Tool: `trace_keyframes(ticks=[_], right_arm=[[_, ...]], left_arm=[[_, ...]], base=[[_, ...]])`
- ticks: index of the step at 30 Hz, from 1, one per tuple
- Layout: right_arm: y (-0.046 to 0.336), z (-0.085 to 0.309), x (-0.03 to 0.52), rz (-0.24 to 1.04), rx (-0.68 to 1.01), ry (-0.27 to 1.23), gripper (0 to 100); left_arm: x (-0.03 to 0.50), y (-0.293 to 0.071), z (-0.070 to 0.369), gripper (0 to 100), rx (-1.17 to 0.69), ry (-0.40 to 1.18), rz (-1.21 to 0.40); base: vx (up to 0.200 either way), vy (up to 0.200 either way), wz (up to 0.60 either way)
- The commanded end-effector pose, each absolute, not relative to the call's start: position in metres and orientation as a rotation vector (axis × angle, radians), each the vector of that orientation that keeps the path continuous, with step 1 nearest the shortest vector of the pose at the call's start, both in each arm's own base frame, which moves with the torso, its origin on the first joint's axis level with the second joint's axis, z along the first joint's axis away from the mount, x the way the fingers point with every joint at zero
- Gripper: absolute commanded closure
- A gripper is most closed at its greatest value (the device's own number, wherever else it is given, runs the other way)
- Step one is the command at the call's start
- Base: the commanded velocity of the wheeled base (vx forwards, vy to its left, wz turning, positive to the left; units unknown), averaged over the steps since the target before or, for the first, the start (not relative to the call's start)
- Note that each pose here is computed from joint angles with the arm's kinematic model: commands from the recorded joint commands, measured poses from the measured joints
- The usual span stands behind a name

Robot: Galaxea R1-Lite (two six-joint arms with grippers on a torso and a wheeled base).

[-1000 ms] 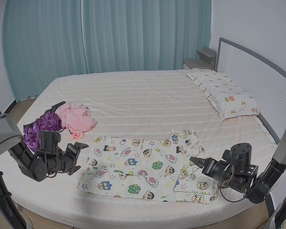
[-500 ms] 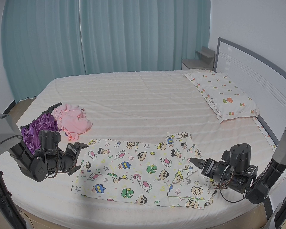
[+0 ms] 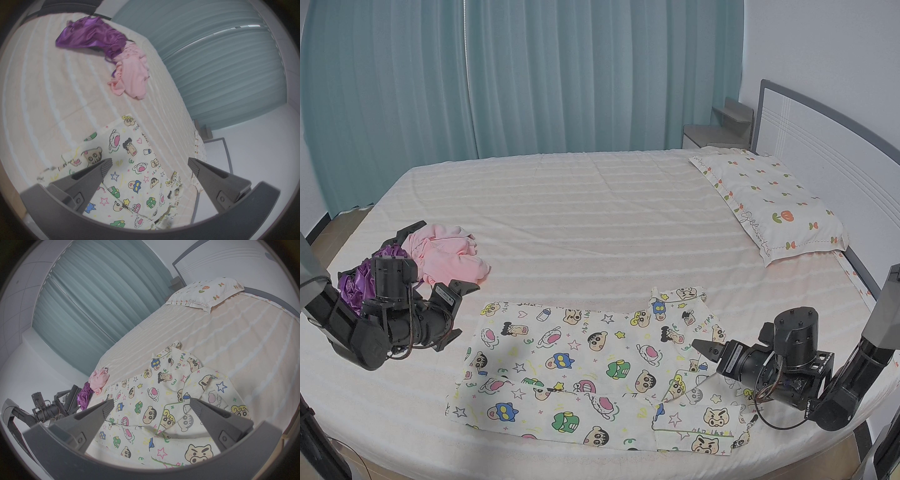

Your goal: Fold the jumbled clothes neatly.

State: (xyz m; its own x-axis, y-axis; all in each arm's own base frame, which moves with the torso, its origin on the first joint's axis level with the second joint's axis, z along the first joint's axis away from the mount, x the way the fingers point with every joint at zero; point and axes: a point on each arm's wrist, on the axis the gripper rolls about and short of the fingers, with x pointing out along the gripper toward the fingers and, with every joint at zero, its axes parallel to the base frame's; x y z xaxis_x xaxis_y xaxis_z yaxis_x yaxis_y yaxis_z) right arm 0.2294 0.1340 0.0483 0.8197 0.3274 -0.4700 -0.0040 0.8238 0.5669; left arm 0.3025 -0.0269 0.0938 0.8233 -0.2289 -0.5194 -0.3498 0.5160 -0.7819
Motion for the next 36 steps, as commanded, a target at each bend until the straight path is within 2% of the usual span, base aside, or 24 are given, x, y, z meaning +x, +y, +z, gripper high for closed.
trace_keyframes(ticks=[1, 5, 7, 12, 22, 36], right_arm=[[0.139, 0.045, 0.231, 0.191, 0.575, 0.597, 0], [0.135, 0.042, 0.231, 0.175, 0.573, 0.596, 0], [0.127, 0.042, 0.234, 0.144, 0.581, 0.584, 0], [0.120, 0.038, 0.230, 0.122, 0.569, 0.601, 0], [0.113, 0.036, 0.233, 0.104, 0.545, 0.600, 0], [0.115, 0.030, 0.236, 0.094, 0.535, 0.614, 0]], left_arm=[[0.328, -0.004, 0.139, 0, -0.866, 0.588, 0.043], [0.351, 0.013, 0.116, 0, -0.779, 0.677, -0.036], [0.372, 0.024, 0.085, 0, -0.705, 0.738, -0.099], [0.401, 0.028, 0.041, 0, -0.657, 0.801, -0.111], [0.440, 0.032, 0.005, 0, -0.660, 0.806, -0.114], [0.472, 0.021, -0.020, 0, -0.648, 0.828, -0.135]], base=[[0.000, 0.000, 0.00], [0.000, 0.000, 0.00], [0.000, 0.000, 0.00], [0.000, 0.000, 0.00], [0.000, 0.000, 0.00], [0.000, 0.000, 0.00]])
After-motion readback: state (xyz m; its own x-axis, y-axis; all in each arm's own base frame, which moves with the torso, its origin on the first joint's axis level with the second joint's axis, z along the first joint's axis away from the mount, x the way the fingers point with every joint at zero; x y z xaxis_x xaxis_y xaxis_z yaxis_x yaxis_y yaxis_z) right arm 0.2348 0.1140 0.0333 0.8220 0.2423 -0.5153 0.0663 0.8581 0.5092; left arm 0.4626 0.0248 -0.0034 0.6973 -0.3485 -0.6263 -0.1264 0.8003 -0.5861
